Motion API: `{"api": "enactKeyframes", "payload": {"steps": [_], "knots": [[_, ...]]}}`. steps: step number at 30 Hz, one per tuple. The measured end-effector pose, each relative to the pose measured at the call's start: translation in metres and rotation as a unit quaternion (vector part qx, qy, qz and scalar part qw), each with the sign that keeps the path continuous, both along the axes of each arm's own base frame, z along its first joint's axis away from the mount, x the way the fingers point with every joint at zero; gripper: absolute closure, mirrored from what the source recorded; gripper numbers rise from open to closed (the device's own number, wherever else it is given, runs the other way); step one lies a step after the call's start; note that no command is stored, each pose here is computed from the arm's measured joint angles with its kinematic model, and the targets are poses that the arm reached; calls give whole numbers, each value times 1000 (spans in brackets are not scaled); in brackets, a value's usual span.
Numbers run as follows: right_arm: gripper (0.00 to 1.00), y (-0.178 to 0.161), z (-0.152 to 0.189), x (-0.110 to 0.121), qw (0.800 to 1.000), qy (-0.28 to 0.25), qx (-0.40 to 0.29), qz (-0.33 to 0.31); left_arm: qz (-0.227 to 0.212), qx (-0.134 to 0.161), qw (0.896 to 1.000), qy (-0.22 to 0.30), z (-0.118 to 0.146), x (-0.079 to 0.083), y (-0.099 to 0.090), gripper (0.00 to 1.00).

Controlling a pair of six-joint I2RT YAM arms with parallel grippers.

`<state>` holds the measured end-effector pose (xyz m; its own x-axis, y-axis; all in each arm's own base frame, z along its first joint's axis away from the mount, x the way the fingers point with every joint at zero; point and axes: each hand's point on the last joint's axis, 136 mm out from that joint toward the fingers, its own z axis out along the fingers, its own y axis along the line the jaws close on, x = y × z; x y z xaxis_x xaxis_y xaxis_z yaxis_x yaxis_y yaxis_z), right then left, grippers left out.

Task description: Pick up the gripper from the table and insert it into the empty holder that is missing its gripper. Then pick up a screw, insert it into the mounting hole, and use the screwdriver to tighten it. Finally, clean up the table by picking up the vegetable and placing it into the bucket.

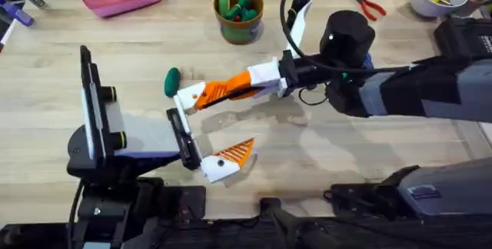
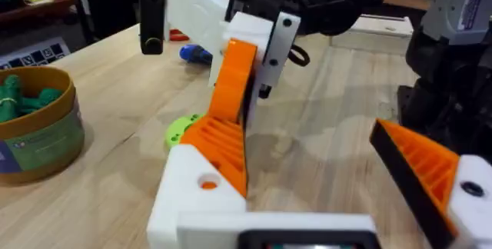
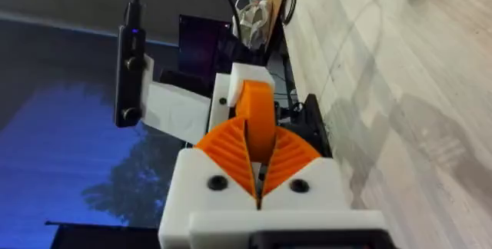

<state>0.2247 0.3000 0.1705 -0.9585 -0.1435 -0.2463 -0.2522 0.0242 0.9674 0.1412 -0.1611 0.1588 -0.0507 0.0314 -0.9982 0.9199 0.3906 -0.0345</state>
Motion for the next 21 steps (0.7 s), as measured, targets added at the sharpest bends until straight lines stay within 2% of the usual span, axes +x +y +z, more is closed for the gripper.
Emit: {"api": "enactKeyframes", "payload": {"steps": [21], "knots": [[997, 7, -1, -1, 1000, 3, -3, -9, 7, -2, 1000, 4, 0, 2, 1, 14]]}}
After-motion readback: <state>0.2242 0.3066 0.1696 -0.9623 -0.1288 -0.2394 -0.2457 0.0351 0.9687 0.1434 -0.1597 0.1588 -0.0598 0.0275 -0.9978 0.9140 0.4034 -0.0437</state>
